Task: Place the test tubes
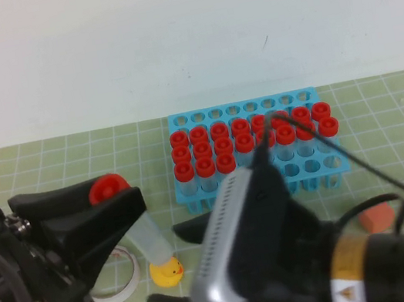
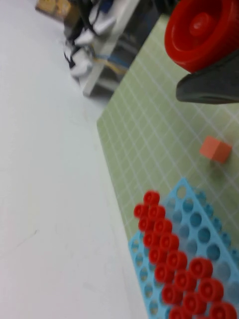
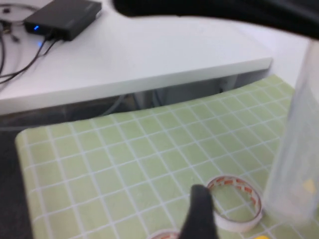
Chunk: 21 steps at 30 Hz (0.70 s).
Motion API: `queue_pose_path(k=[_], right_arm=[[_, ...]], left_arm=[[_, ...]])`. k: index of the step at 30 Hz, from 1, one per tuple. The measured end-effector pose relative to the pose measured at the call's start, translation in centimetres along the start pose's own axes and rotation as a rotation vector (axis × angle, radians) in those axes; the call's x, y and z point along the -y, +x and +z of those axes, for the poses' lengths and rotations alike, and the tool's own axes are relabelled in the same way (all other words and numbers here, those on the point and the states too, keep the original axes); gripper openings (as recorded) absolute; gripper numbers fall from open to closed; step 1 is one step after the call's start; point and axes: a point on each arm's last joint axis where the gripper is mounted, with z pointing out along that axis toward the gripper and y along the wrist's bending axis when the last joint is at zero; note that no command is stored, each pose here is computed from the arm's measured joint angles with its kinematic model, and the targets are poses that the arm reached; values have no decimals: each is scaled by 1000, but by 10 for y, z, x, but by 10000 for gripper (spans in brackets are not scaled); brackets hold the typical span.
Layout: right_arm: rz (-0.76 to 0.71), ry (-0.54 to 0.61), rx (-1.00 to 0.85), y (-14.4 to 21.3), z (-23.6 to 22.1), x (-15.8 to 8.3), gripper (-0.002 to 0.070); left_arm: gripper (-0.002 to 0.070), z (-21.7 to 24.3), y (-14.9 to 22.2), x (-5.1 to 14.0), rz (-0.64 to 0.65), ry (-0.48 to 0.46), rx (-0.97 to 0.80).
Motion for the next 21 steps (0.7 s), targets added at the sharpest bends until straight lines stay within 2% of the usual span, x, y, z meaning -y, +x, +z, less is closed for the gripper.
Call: queue_pose_path(k=[5,8,10,14,15,17,21], right_arm=[[0,-41,-21,-19,-41,0,552],[-10,-78,-66,-26,-72,-1,520],[-36,-104,-113,-27,-94,-2,444],[-98,-145,-251,-17,-135,-2,141],[-108,-146,-264,-15,-143,-2,94],[-131,-138,-257,-11,-163,-1,44],[-173,-99,-178,-7,-202,2,15]], left_arm=[[272,0,0,-4,16,-46,5],[272,0,-1,-5,49,-50,5],[272,0,-1,-5,89,-50,4],[272,0,-1,-5,171,-50,2],[272,0,-1,-5,189,-50,1],[272,0,-1,-5,211,-50,2],[272,0,-1,-5,251,-53,1]])
